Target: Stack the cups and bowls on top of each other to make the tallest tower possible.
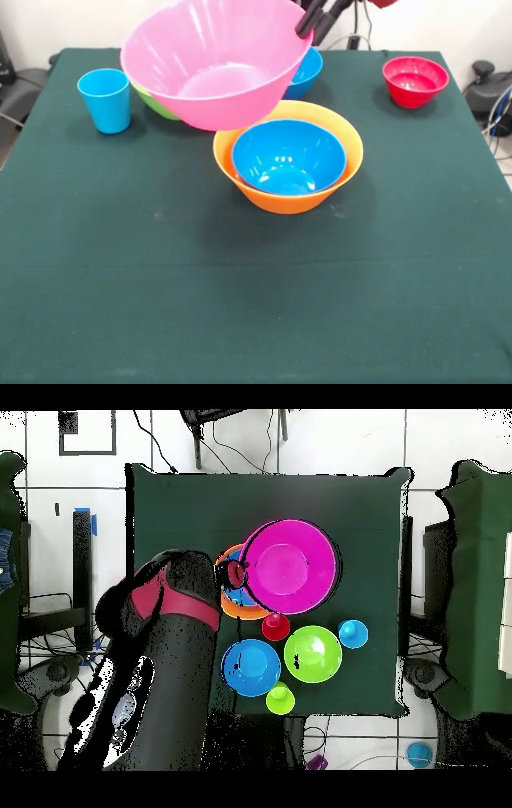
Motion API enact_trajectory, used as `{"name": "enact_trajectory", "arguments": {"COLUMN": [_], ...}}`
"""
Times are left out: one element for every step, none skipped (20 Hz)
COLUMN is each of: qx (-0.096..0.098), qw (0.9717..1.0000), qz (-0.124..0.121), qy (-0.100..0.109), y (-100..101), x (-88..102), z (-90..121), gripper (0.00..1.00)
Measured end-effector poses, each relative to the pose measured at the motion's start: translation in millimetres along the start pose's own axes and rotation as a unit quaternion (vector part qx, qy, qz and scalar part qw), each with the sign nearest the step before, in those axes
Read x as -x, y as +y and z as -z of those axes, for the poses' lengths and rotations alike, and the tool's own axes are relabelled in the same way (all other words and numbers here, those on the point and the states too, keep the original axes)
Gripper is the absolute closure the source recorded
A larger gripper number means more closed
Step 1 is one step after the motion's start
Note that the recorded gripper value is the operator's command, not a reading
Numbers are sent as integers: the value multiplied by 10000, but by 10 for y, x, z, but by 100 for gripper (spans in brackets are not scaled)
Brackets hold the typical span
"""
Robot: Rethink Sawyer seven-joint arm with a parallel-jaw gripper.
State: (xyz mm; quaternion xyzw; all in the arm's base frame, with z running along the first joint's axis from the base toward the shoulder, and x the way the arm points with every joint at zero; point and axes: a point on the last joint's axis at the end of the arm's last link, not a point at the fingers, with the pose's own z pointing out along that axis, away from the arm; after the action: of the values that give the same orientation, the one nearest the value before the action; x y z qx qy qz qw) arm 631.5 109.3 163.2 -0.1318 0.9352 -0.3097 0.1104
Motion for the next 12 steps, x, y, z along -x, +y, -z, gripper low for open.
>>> {"name": "enact_trajectory", "arguments": {"qx": [12, 27, 35, 43, 51, 59, 66, 75, 87, 98, 106, 110], "qw": [10000, 9999, 9999, 9998, 9998, 9996, 9996, 9994, 9993, 9990, 9987, 9986], "qz": [-41, -97, -133, -169, -212, -254, -284, -319, -369, -430, -491, -513], "qy": [5, 19, 27, 36, 43, 51, 53, 54, 56, 50, 38, 30], "y": [12, 30, 45, 59, 82, 104, 127, 151, 184, 224, 272, 293], "x": [1, -1, -2, -4, -6, -9, -9, -8, -7, -6, -7, -7], "z": [0, 0, 0, 0, 5, 10, 19, 31, 47, 68, 87, 94], "gripper": [100, 100, 100, 100, 100, 100, 100, 100, 100, 100, 100, 100]}}
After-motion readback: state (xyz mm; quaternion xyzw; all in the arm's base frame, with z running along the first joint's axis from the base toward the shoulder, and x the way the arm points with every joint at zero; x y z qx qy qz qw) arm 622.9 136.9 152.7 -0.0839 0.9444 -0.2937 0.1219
